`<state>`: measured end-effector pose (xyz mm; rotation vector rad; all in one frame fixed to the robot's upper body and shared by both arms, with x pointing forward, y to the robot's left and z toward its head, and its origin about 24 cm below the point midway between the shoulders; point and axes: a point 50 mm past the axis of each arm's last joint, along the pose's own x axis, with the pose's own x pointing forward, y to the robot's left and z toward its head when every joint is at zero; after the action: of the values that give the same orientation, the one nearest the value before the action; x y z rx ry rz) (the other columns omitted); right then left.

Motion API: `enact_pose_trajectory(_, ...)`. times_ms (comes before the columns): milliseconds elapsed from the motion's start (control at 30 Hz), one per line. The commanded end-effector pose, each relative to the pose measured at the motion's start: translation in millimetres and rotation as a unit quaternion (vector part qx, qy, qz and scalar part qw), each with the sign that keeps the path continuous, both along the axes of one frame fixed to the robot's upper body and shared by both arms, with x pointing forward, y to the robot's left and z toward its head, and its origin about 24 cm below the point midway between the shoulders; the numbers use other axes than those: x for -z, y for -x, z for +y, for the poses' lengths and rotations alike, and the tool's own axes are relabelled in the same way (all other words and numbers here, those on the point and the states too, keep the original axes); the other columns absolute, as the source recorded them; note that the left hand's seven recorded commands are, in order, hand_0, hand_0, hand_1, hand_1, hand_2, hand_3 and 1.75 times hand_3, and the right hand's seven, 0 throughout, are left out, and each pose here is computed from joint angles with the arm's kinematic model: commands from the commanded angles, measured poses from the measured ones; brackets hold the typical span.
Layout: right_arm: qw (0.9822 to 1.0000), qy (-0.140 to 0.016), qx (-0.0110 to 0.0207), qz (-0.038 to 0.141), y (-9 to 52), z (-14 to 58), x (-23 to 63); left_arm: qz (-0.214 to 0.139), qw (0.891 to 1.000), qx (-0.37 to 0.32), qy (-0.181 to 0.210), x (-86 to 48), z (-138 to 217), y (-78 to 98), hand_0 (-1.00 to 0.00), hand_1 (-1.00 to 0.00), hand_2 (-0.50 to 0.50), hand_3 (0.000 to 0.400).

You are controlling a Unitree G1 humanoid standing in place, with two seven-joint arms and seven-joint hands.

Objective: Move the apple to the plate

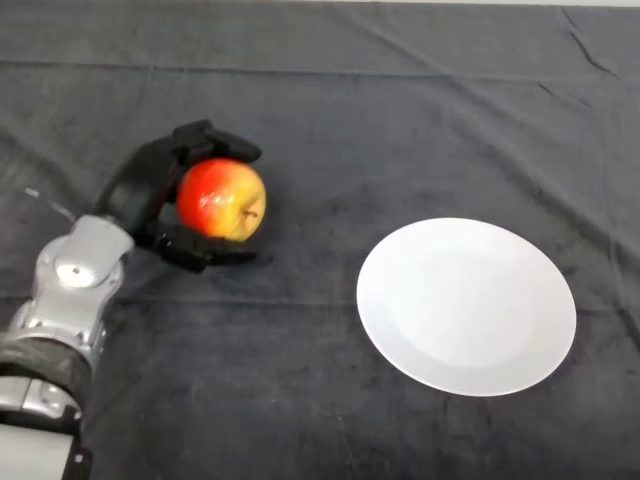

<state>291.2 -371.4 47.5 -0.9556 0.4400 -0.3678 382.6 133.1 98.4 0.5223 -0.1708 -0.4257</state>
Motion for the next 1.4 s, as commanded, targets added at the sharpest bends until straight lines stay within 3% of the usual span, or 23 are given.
enact_pose_trajectory(33, 0.9965, -0.016, -0.0015, 0.082, 24.5, 8.2, 43.0, -0.058, 0.997, 0.041, -0.017, -35.7, -24.6, -8.2, -1.0, -1.0, 0.0, 0.4)
enact_pose_trajectory(633, 0.9965, -0.016, -0.0015, 0.082, 24.4, 8.1, 43.0, -0.068, 0.975, 0.18, -0.112, -33.3, -97.5, 5.5, -1.0, -1.0, 0.0, 0.4)
enact_pose_trajectory(1267, 0.9965, -0.015, -0.0015, 0.082, 24.3, 8.0, 43.0, -0.054, 0.93, 0.284, -0.225, -2.3, -135.0, 30.2, -1.0, -1.0, 0.0, 0.4)
enact_pose_trajectory(1300, 0.9965, -0.015, -0.0015, 0.082, 24.3, 8.0, 43.0, -0.052, 0.929, 0.286, -0.23, -0.6, -134.9, 30.8, -0.91, -1.0, 0.05, 0.4)
enact_pose_trajectory(1367, 0.9965, -0.015, -0.0016, 0.082, 24.3, 8.0, 43.0, -0.049, 0.926, 0.289, -0.238, 2.1, -134.4, 31.5, -0.6, -1.0, 0.2, 0.4)
enact_pose_trajectory(1400, 0.9965, -0.015, -0.0016, 0.082, 24.3, 8.0, 43.0, -0.047, 0.925, 0.29, -0.242, 3.3, -134.0, 31.7, -0.53, -1.0, 0.24, 0.4)
